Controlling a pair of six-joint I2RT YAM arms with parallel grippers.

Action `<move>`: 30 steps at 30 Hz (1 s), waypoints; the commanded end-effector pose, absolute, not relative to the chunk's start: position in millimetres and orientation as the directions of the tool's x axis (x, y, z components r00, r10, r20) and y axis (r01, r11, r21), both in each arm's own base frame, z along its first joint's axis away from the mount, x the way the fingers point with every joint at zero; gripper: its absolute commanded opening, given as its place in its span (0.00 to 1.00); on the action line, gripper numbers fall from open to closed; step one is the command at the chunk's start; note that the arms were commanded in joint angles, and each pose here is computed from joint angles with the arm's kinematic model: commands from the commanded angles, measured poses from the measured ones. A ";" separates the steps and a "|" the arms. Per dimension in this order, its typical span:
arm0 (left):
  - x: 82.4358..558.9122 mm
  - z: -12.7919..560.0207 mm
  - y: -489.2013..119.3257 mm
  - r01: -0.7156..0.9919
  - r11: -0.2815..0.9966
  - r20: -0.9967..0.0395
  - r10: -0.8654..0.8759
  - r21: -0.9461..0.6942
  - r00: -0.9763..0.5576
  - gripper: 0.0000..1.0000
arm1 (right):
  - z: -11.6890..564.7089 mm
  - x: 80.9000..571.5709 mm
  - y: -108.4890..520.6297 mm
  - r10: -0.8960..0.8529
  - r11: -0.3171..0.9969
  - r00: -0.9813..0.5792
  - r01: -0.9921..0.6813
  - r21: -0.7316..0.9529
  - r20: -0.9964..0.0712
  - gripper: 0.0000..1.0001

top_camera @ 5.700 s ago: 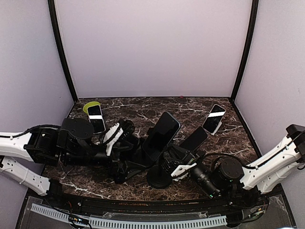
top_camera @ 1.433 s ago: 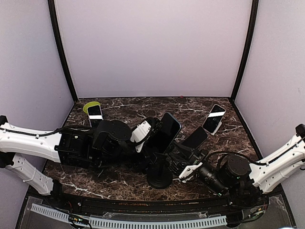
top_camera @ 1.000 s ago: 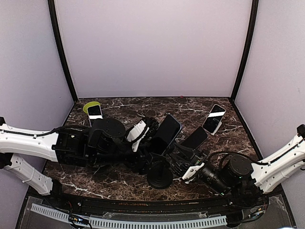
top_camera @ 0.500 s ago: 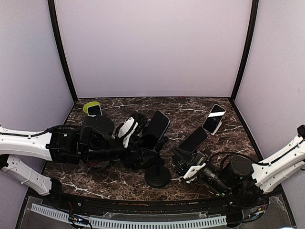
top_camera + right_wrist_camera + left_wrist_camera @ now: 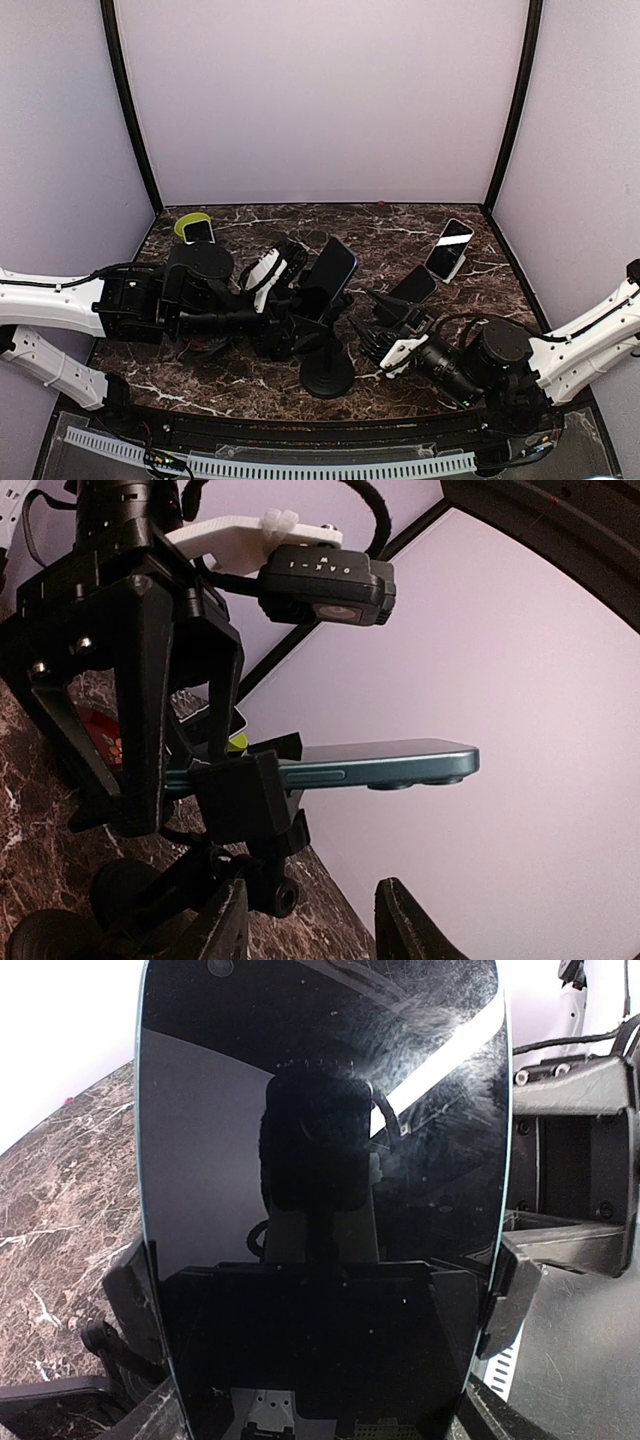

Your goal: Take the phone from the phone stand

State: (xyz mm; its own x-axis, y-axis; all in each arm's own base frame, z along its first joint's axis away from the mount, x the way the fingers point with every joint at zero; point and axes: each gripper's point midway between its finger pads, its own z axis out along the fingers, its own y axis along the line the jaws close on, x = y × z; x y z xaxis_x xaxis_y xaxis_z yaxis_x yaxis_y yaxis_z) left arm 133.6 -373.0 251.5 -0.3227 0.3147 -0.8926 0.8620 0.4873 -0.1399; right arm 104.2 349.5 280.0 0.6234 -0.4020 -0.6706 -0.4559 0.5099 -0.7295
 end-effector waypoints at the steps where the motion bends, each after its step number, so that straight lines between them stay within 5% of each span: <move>1: 129.5 294.6 -378.0 0.879 0.437 -0.939 0.179 -0.191 -0.293 0.50 | 294.2 103.4 360.3 -0.373 0.518 0.628 -0.470 -0.715 -0.683 0.45; 30: 120.3 289.6 -387.0 0.903 0.397 -0.937 0.221 -0.167 -0.270 0.45 | 296.8 106.9 381.2 -0.383 0.496 0.649 -0.456 -0.739 -0.658 0.40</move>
State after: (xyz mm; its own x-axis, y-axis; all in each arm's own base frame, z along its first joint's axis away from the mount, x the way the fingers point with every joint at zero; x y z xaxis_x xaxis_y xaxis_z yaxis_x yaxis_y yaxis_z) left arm 126.3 -376.4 251.5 -0.3153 0.3265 -0.8911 0.8822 0.4470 -0.1483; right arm 104.6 378.9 271.3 0.6468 -0.4372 -0.6249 -0.4603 0.4294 -0.7770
